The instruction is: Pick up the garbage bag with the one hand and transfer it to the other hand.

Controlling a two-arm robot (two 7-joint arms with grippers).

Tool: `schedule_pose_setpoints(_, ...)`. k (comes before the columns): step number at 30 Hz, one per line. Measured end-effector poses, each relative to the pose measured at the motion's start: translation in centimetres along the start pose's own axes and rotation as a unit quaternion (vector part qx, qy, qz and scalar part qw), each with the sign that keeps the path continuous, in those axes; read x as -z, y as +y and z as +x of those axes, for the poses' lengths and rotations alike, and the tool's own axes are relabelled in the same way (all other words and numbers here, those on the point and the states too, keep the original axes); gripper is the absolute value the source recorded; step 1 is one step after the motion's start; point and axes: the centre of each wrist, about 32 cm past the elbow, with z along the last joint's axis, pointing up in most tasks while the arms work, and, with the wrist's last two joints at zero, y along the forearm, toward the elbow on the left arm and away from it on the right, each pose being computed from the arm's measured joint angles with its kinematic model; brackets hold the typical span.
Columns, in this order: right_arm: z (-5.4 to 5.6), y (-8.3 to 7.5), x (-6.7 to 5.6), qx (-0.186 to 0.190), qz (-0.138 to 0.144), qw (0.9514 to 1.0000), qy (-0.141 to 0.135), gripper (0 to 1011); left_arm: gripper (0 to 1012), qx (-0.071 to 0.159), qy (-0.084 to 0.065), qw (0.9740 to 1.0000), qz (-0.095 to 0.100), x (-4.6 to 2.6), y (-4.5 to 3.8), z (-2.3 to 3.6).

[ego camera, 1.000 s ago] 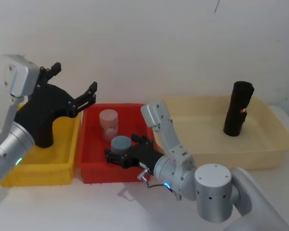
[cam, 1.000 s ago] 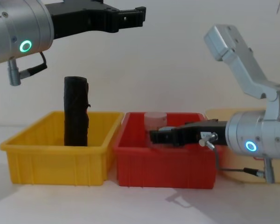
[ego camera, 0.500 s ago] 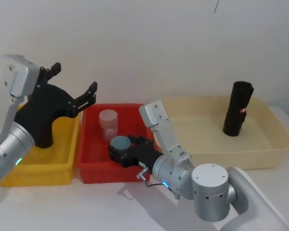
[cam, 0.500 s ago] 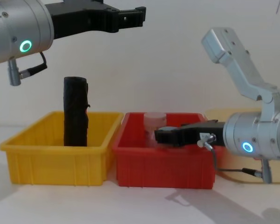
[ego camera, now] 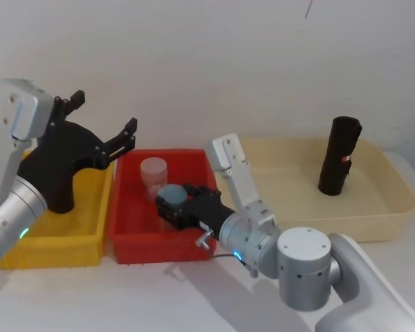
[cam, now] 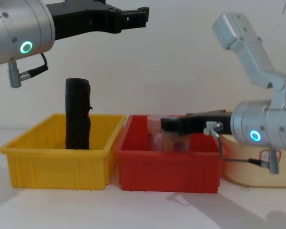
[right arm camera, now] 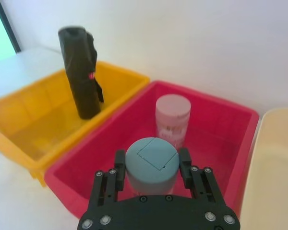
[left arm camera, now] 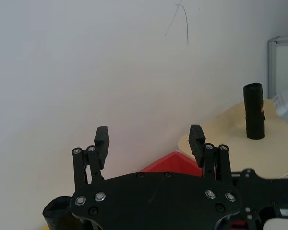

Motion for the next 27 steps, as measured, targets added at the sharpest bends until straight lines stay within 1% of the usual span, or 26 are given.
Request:
schedule_pose_setpoints(6, 0.3, -0.4, -1.4, 0.006, 0.024, 0.9997, 0.008, 646, 1000, 0.0, 0.0, 1.0, 0.0, 0.0, 0.0, 0.0)
schedule_pose_setpoints(7, 0.4, -0.5, -1.7, 0.008, 0.032, 0.9994, 0.009, 646, 1000, 0.0, 0.0, 1.0, 0.0, 0.0, 0.0, 0.0)
schedule_pose_setpoints(15, 1.2, -1.2, -3.4, 0.026, 0.077, 0.9967, 0.004, 647, 1000, 0.0, 0.0, 1.0, 0.0, 0.0, 0.0, 0.0)
schedule_pose_setpoints(16, 1.4, -1.4, -3.7, 0.031, 0.086, 0.9958, 0.002, 647, 1001, 0.0, 0.0, 1.0, 0.0, 0.0, 0.0, 0.0)
schedule_pose_setpoints(18, 1.8, -1.5, -4.0, 0.038, 0.095, 0.9948, 0.0, 647, 1001, 0.0, 0.0, 1.0, 0.0, 0.0, 0.0, 0.0)
schedule_pose_setpoints(19, 2.1, -1.7, -4.2, 0.045, 0.104, 0.9936, -0.003, 646, 1001, 0.0, 0.0, 1.0, 0.0, 0.0, 0.0, 0.0)
schedule_pose_setpoints(22, 2.6, -1.9, -4.5, 0.057, 0.115, 0.9917, -0.008, 646, 1000, 0.0, 0.0, 1.0, 0.0, 0.0, 0.0, 0.0)
schedule_pose_setpoints(25, 3.7, -2.2, -4.8, 0.079, 0.128, 0.9884, -0.017, 646, 1001, 0.0, 0.0, 1.0, 0.0, 0.0, 0.0, 0.0)
schedule_pose_setpoints(27, 4.2, -2.3, -4.8, 0.089, 0.131, 0.9871, -0.02, 647, 1001, 0.0, 0.0, 1.0, 0.0, 0.0, 0.0, 0.0)
